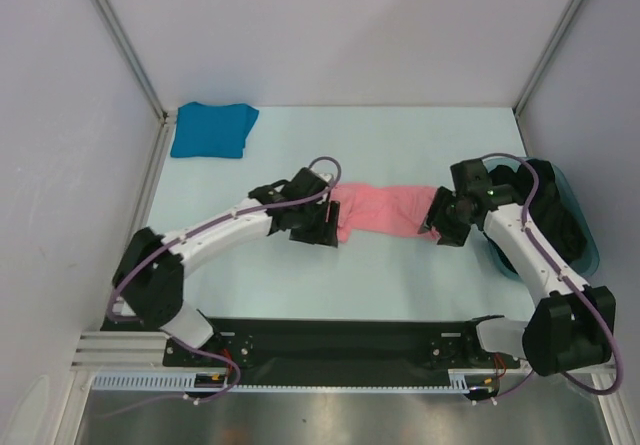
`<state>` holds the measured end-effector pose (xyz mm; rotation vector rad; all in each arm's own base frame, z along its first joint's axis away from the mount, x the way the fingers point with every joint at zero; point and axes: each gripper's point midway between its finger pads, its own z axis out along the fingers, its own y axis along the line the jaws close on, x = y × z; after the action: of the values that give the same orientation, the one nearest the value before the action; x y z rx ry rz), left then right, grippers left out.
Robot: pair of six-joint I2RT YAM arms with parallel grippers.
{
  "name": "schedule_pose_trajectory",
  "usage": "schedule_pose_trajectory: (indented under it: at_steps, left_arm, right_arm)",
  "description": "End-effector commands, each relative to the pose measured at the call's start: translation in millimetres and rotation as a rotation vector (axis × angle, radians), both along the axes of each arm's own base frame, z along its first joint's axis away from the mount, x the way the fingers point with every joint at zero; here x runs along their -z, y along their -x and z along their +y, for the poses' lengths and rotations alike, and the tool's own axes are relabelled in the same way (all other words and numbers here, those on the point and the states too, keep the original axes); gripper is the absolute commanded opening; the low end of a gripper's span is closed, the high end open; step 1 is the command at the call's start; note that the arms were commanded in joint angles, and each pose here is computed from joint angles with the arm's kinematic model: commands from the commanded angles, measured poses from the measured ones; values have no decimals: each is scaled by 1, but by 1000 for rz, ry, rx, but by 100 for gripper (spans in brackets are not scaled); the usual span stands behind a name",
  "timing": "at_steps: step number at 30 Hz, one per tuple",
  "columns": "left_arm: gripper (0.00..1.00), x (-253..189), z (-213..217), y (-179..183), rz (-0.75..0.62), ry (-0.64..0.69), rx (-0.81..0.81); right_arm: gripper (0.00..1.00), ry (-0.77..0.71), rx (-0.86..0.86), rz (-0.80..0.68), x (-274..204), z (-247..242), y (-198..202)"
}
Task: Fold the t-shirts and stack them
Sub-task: Flatten the tshirt out
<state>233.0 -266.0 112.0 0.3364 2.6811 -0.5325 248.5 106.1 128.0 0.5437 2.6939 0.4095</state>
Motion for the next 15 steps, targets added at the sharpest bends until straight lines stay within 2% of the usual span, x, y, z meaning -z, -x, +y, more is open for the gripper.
schedule_pose_trajectory:
  at_steps: [1,2,6,15]
  left_arm:
    - [66,-2,-44,-21,-16,93,-14]
    - [65,10,-48,-22,21,84,-27]
    - [64,17,-57,-40,-3,58,-63]
    - [73,46,-60,-64,2,-30,-168]
  right_arm:
    - [59,60,45,8,16,-32,-10]
    - [59,67,76,23,20,-45,-12]
    - [59,87,84,31,32,-58,-23]
    - [60,59,56,47,43,-51,-46]
